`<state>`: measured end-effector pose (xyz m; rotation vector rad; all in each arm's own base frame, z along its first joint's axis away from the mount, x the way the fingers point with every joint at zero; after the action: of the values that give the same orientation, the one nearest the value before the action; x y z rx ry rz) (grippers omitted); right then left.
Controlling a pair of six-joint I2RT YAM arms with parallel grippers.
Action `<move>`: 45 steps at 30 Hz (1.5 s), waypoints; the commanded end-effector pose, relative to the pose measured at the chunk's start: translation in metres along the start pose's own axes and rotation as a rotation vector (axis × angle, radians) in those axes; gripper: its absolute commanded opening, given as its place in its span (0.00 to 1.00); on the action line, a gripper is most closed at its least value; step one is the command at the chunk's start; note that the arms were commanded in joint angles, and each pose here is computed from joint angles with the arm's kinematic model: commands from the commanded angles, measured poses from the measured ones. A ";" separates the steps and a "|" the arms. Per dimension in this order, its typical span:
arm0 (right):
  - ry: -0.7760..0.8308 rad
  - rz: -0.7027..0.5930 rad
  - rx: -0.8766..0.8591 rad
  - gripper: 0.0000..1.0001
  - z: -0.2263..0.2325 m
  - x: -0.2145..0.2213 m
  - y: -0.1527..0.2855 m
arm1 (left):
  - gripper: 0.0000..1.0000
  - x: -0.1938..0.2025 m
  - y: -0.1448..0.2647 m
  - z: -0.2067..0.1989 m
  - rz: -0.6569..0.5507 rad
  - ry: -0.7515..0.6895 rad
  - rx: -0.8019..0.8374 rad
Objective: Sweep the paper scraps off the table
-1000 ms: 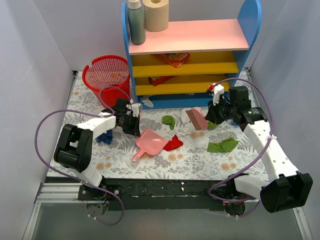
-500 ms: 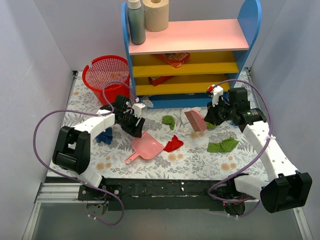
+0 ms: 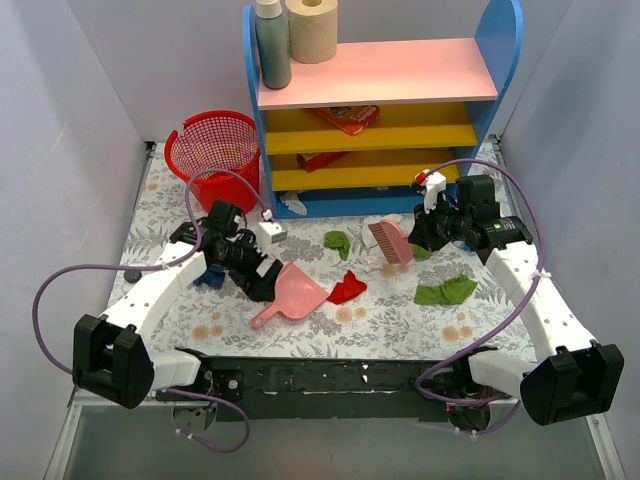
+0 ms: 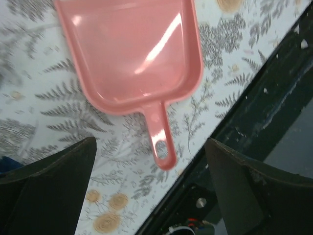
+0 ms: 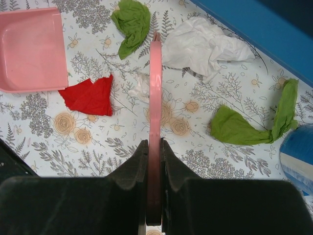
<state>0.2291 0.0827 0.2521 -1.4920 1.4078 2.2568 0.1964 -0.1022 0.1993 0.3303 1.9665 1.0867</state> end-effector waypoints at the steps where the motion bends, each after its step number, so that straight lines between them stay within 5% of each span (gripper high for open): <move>1: 0.025 -0.035 -0.008 0.01 0.000 -0.007 0.000 | 0.96 0.025 0.000 -0.018 0.084 0.008 0.073; 9: 0.024 -0.024 -0.008 0.01 -0.001 -0.004 -0.001 | 0.98 0.041 -0.018 -0.027 0.186 0.045 -0.023; 19: 0.034 -0.021 0.003 0.01 -0.002 -0.001 -0.002 | 0.89 0.057 -0.041 -0.036 0.279 -0.060 -0.033; 28: 0.040 -0.024 0.017 0.01 -0.002 0.001 -0.002 | 0.64 0.055 -0.057 -0.031 0.317 -0.145 -0.074; 39: 0.077 -0.028 0.026 0.01 -0.001 -0.006 0.010 | 0.45 0.060 -0.058 -0.025 0.353 -0.154 -0.129; 45: 0.091 -0.010 0.040 0.01 0.001 -0.010 0.020 | 0.43 0.069 -0.059 -0.026 0.351 -0.156 -0.128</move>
<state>0.2241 0.0772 0.2440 -1.5094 1.4849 2.2650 0.1465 -0.1151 0.1237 0.7046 1.7589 1.3644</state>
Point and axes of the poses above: each gripper's point midway between its finger pads, its own y axis back along the fingers, its own z axis along the line the jaws close on, x = y × z, the point moved 9 cm from there along y, back along the fingers, and after that the axes turned 1 degree about y, right-handed, at the moved point
